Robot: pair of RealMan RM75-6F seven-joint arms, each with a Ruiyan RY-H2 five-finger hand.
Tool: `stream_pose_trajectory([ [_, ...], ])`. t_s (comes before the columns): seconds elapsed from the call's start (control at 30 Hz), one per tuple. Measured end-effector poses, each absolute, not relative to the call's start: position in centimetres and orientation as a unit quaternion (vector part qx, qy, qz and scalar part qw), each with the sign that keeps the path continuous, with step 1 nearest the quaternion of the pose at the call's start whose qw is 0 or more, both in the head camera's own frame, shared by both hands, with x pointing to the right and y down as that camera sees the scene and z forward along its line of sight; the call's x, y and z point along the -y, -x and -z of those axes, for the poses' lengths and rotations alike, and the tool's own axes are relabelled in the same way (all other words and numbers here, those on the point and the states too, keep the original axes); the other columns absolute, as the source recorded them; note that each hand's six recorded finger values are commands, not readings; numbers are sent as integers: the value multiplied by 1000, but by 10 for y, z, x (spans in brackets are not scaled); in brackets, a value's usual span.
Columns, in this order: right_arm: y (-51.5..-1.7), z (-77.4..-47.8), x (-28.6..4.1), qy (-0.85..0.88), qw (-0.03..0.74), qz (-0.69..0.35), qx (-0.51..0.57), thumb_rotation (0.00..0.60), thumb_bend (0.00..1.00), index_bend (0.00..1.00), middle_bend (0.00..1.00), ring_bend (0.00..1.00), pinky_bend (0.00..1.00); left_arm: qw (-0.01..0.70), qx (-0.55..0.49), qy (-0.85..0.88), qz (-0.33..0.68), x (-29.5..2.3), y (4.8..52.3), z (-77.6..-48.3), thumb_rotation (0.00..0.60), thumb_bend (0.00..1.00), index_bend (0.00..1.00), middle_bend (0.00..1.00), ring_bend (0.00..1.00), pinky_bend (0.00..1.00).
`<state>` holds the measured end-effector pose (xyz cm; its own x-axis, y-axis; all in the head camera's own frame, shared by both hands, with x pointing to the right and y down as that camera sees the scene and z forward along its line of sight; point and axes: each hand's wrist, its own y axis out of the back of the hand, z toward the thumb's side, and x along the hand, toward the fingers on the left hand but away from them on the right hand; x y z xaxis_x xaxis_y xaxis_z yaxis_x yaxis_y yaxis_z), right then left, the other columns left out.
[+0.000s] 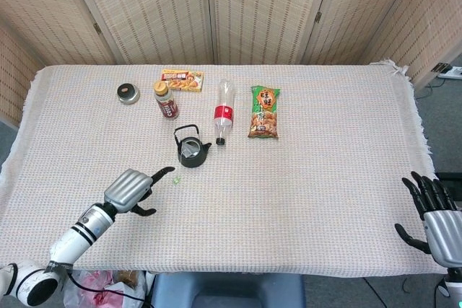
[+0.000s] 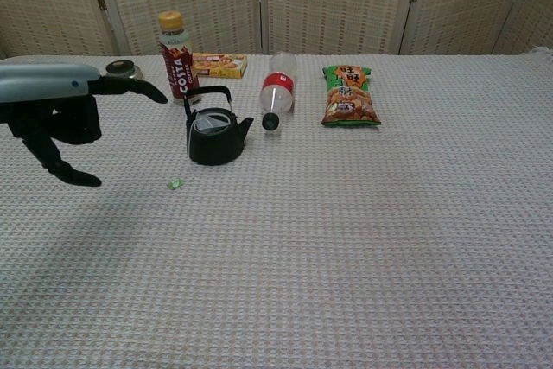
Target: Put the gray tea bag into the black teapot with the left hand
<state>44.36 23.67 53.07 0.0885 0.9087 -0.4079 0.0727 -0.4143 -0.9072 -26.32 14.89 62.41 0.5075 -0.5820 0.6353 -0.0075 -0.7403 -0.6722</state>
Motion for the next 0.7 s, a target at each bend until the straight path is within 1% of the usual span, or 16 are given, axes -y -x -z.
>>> stream_pose_trajectory([
  [0.03,-443,-530,-237,635,378,-551,387,600,190,0,0,0,0,308,-187,813,458,-147,262,-622,600,722,24,1000,1000,1000],
  [0.07,-443,-529,-237,636,378,-550,387,600,190,0,0,0,0,302,-191,816,455,-145,260,-620,600,898,6,1000,1000,1000],
  [0.1,-443,-529,-238,637,379,-549,387,600,190,0,0,0,0,290,-196,821,452,-143,258,-619,600,978,0,1000,1000,1000],
  [0.13,-443,-529,-238,638,380,-548,386,600,190,0,0,0,0,279,-199,825,450,-141,258,-619,600,1000,0,1000,1000,1000],
  [0.27,-443,-528,-239,639,380,-547,385,600,190,0,0,0,0,230,-193,840,453,-136,254,-623,600,1000,0,1000,1000,1000],
  [0.4,-442,-529,-240,641,380,-546,383,600,190,0,0,0,0,206,-160,841,474,-128,249,-640,600,1000,0,1000,1000,1000],
  [0.53,-441,-532,-239,641,379,-550,379,600,190,0,0,0,0,202,-153,834,491,-111,244,-655,600,1000,0,1000,1000,1000],
  [0.7,-442,-537,-237,642,374,-555,374,600,190,0,0,0,0,219,-145,823,504,-90,232,-664,600,1000,0,1000,1000,1000],
])
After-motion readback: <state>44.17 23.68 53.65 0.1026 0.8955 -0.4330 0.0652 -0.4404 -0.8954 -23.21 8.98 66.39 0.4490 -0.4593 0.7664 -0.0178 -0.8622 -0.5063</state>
